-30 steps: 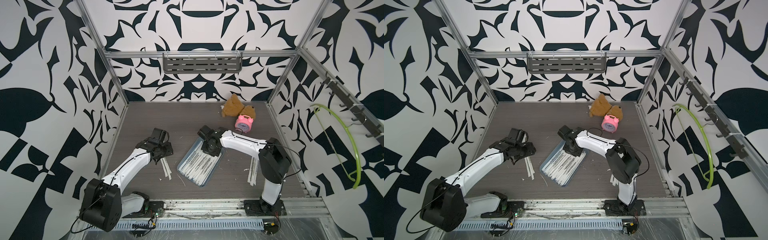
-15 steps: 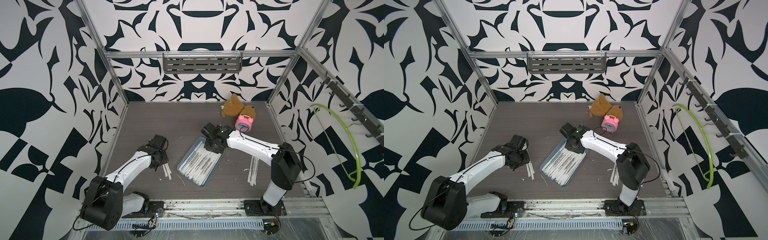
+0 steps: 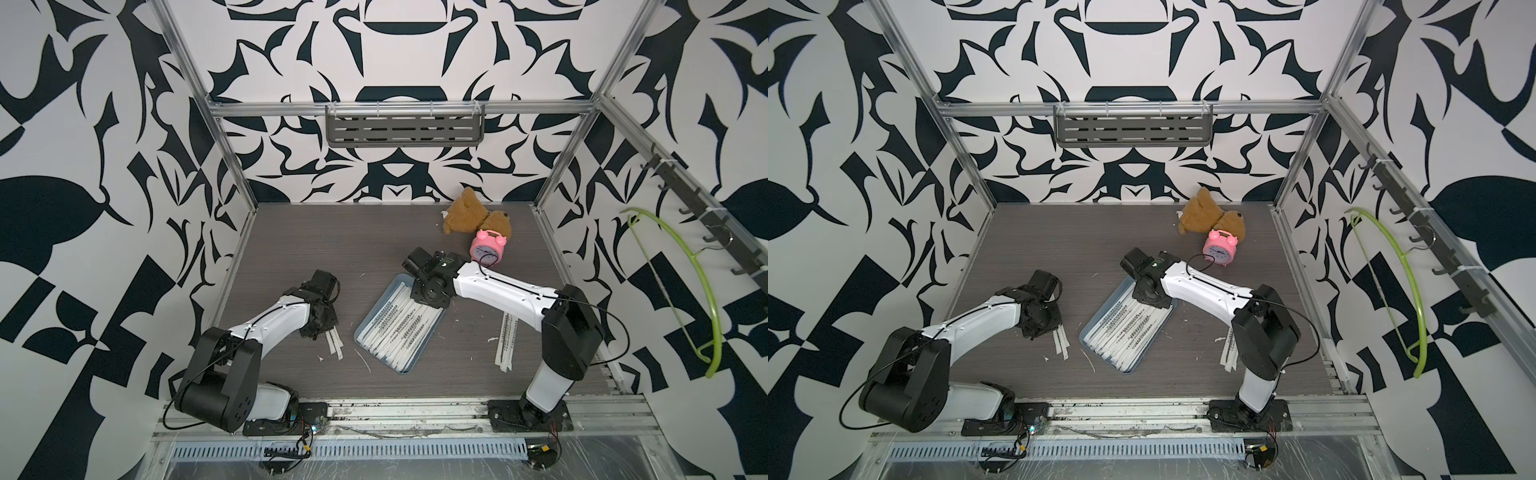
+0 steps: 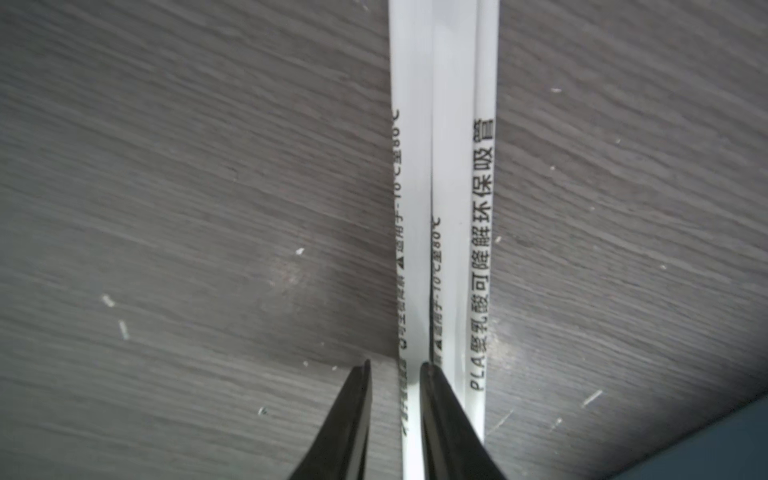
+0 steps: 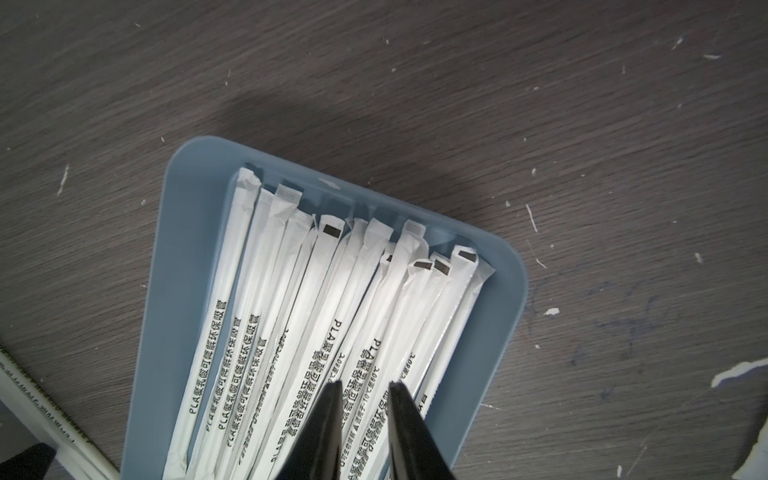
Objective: Put the straws into the storage box
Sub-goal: Pick up the straw from the center of the board.
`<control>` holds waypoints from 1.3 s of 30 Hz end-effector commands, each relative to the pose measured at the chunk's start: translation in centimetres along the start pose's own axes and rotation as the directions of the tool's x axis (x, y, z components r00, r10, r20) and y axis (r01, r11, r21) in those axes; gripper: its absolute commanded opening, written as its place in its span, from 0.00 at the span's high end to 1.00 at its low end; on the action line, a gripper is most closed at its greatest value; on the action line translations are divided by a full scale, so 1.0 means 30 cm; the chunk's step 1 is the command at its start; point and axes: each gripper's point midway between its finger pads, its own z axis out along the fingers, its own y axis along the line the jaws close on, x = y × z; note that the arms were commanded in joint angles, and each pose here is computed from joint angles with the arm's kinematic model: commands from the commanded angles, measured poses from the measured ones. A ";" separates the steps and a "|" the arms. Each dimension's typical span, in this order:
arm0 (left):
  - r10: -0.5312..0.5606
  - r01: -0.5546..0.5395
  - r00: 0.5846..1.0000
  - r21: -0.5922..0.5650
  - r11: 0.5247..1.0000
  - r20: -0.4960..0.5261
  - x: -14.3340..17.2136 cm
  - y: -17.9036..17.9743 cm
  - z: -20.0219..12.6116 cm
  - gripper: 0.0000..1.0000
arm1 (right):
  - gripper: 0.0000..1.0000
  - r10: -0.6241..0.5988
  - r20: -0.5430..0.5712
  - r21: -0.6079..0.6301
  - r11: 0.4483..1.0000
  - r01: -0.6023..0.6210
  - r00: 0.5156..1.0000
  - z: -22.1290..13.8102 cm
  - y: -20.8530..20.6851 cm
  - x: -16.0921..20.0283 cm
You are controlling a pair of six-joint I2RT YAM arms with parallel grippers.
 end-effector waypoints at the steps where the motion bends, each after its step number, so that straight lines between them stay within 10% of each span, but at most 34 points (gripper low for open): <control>1: 0.007 -0.007 1.000 0.003 1.000 -0.010 0.000 -0.005 0.016 0.76 | 0.75 -0.005 0.040 -0.002 1.000 0.005 0.999 -0.040 -0.008 -0.026; 17: -0.016 0.014 0.999 -0.064 0.998 -0.045 0.021 0.035 0.009 0.97 | 0.75 -0.001 0.064 -0.008 1.000 0.002 0.998 -0.051 -0.019 -0.040; 32: 0.170 -0.200 0.951 0.095 0.975 0.260 -0.196 -0.068 -0.333 1.00 | 0.76 0.063 0.091 -0.013 0.998 -0.062 0.994 -0.098 -0.132 -0.153; 35: 0.303 -0.430 0.885 0.372 0.823 0.353 -0.172 -0.293 -0.426 1.00 | 0.76 0.100 0.117 -0.008 0.995 -0.099 0.988 -0.128 -0.205 -0.198; 39: 0.630 -0.793 0.608 0.380 0.475 0.483 0.024 -0.543 -0.508 1.00 | 0.76 0.144 0.145 -0.001 0.989 -0.146 0.979 -0.161 -0.289 -0.238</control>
